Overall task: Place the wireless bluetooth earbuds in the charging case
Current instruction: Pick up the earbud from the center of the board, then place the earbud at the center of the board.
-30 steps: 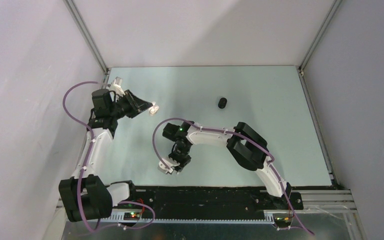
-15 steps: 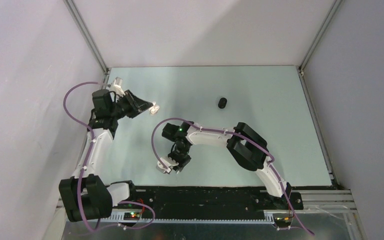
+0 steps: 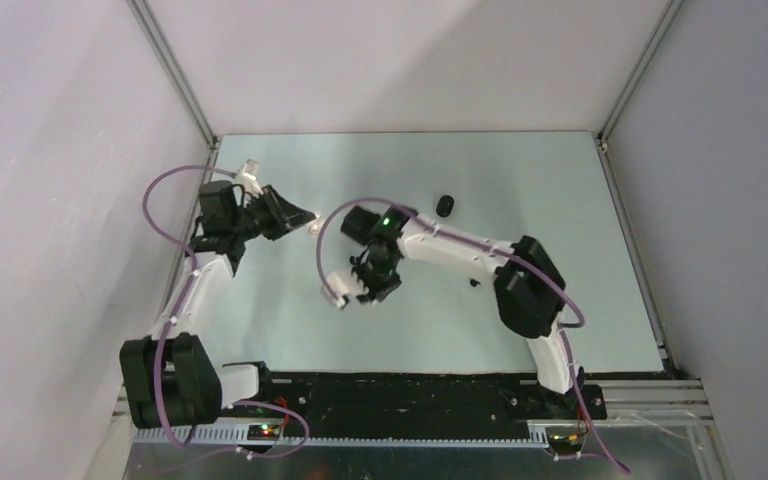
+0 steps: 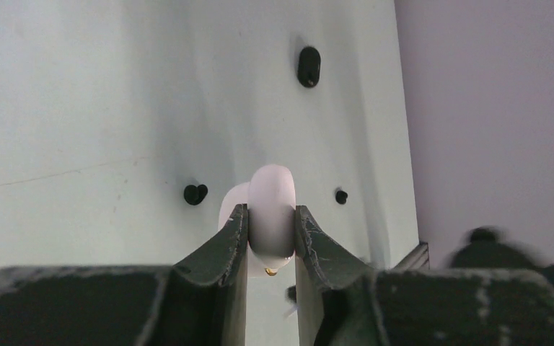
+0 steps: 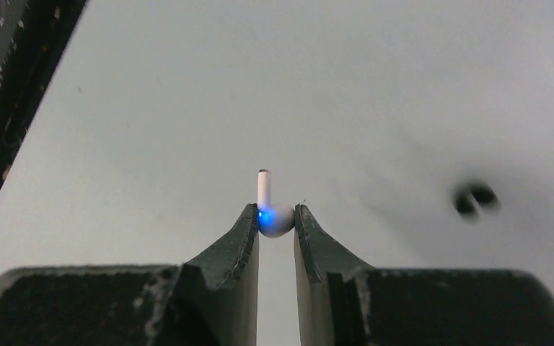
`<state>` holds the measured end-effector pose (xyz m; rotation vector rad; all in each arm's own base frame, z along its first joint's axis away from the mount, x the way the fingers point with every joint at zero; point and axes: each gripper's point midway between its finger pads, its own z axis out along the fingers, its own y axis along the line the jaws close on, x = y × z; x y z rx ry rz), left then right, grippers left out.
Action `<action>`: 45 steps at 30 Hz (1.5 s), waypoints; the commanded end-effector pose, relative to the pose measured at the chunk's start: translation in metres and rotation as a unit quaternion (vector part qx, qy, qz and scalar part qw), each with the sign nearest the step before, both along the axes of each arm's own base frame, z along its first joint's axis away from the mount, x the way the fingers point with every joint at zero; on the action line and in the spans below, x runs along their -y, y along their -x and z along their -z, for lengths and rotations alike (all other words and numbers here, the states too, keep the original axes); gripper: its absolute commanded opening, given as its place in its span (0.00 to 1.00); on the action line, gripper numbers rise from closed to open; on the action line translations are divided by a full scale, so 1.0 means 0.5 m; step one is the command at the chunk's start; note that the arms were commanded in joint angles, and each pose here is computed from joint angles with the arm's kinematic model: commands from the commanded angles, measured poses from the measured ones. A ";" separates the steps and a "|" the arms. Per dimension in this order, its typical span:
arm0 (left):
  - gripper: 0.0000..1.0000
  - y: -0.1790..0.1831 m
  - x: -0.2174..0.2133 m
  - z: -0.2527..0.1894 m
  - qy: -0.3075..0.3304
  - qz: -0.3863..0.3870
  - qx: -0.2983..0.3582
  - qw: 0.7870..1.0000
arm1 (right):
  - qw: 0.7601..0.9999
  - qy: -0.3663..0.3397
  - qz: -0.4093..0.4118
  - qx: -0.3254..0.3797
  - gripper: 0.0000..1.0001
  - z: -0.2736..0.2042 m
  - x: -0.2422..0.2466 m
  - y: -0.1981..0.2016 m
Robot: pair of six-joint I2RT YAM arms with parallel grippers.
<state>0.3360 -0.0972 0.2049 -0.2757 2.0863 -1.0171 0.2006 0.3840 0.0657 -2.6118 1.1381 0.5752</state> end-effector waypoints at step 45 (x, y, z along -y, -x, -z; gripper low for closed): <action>0.00 0.016 0.036 -0.010 -0.052 0.068 0.015 0.996 | 0.746 0.350 0.548 -0.142 0.42 0.127 0.276 -0.145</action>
